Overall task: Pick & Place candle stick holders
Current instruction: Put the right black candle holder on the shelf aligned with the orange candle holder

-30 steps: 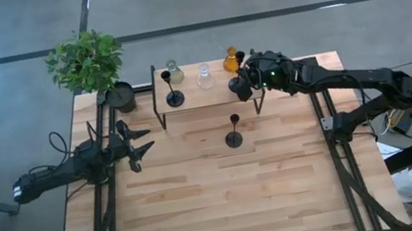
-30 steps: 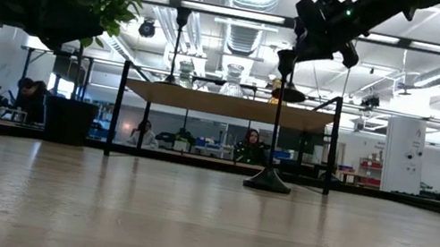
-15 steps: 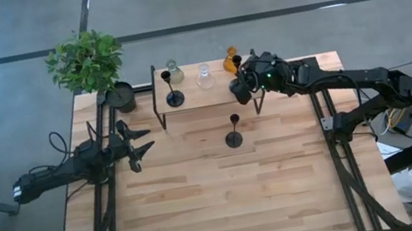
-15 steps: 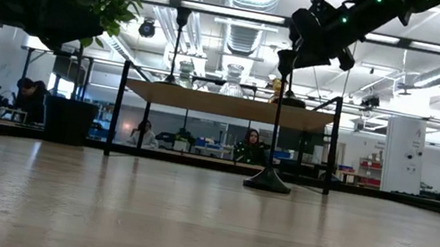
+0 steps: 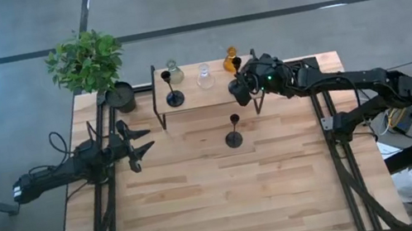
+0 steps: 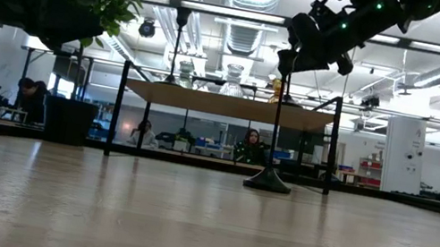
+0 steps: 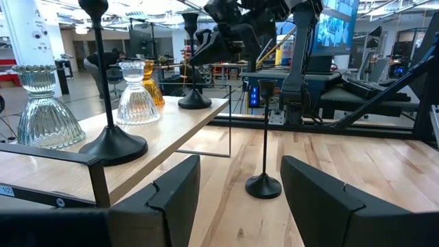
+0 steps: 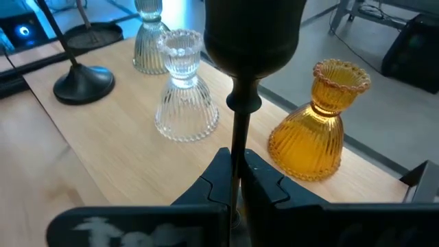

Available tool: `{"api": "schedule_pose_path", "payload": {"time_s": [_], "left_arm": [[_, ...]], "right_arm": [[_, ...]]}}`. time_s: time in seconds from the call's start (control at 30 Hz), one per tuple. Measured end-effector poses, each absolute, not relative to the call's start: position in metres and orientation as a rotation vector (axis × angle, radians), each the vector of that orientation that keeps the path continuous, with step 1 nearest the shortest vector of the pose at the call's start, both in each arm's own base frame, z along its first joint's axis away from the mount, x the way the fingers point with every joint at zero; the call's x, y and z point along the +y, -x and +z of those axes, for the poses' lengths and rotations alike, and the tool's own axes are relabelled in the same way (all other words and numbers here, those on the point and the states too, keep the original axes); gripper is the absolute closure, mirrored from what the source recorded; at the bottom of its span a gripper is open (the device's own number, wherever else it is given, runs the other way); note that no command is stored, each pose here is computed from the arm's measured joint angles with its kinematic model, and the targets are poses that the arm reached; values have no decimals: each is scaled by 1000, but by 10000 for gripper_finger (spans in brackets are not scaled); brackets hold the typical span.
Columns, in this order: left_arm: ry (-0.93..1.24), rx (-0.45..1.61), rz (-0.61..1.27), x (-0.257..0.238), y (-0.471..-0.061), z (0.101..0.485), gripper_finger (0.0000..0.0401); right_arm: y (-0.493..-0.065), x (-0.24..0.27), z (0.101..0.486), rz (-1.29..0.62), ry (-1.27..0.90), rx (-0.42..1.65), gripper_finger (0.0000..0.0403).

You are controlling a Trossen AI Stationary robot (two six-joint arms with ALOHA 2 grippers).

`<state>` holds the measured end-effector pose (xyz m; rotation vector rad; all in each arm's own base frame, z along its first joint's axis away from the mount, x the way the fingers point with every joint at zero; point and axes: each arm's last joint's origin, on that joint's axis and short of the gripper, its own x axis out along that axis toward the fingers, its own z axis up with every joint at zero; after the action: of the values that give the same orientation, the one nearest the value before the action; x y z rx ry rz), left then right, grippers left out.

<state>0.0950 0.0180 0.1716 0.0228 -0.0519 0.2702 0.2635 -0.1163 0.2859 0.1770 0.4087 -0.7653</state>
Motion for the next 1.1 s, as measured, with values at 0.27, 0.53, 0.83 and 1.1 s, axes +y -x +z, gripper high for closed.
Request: {"api": "schedule_pose_path", "payload": {"time_s": [0.27,0.53,0.83,1.1], "left_arm": [[-23,-52,270,18,-95,172,192],[-23,-52,270,18,-95,172,192],[-23,-52,270,18,-95,172,192],[-23,-52,270,18,-95,172,192]], "right_arm": [[-262,-116,282,-773,-183,407,392],[-261,-119,281,-784,-187,407,392],[-260,-119,281,-789,-196,407,390],[-260,-119,281,-789,-208,404,382]]}}
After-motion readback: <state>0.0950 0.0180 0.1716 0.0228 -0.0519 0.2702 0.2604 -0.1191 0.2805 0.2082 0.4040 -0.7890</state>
